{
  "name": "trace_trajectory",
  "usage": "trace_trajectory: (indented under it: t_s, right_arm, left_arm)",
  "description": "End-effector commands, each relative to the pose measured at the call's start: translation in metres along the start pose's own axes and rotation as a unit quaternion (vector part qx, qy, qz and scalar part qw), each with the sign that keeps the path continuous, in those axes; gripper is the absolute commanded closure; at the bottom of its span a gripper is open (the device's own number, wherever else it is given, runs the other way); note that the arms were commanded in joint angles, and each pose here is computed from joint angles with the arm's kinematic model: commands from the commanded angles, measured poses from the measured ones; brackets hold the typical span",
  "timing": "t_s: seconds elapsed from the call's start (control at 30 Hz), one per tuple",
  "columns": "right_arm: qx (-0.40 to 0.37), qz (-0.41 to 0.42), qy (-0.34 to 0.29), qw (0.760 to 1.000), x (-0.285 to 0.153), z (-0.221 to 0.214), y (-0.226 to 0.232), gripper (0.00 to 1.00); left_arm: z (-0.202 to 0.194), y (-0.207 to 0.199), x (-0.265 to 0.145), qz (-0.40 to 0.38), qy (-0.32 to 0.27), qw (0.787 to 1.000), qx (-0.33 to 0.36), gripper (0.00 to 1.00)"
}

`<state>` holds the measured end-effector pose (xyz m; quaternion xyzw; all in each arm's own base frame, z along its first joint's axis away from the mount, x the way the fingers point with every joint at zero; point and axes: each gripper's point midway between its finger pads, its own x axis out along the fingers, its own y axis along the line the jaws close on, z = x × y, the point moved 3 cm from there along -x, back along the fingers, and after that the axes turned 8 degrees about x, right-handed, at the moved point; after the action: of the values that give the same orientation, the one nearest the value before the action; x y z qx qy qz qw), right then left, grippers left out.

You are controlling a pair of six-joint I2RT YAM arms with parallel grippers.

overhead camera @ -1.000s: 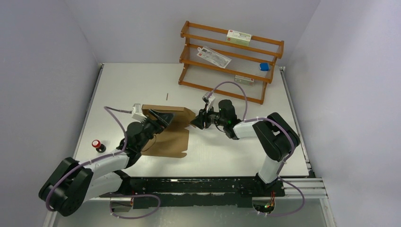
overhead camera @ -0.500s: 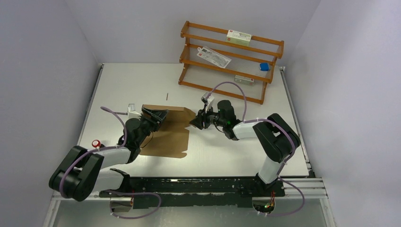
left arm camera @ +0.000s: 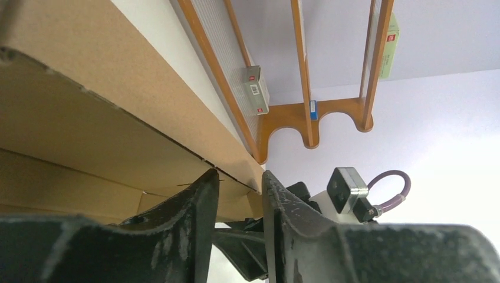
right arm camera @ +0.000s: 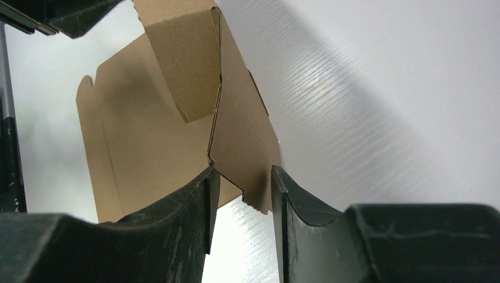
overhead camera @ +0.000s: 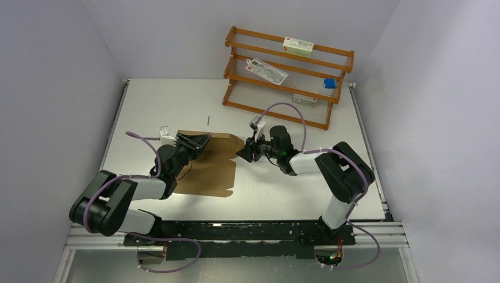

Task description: Fold the paper box

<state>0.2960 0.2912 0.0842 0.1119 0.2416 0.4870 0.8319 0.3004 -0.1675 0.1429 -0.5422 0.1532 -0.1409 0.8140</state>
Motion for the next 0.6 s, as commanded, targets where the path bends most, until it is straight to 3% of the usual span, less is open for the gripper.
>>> trace_trajectory:
  t_s: [0.0,0.1,0.33,0.57]
  right_arm:
    - [-0.009,-0.005,-0.002,1.000,-0.001,0.003,0.005,0.60]
    - [-0.004,-0.008,-0.005,1.000,0.000,0.005,0.011,0.61]
    - [0.007,-0.027,-0.026,0.999,0.006,0.001,0.026,0.65]
    - [0.017,-0.111,-0.062,0.992,0.014,0.005,0.022,0.79]
  left_arm:
    - [0.010,-0.022,0.004,-0.045,-0.014,0.999,0.007,0.66]
    - [0.009,-0.022,0.003,-0.046,-0.012,0.999,0.011,0.73]
    - [0.007,-0.021,-0.003,-0.050,-0.011,0.999,0.013,0.77]
    - [0.004,-0.025,-0.010,-0.058,-0.010,0.998,0.025,0.79]
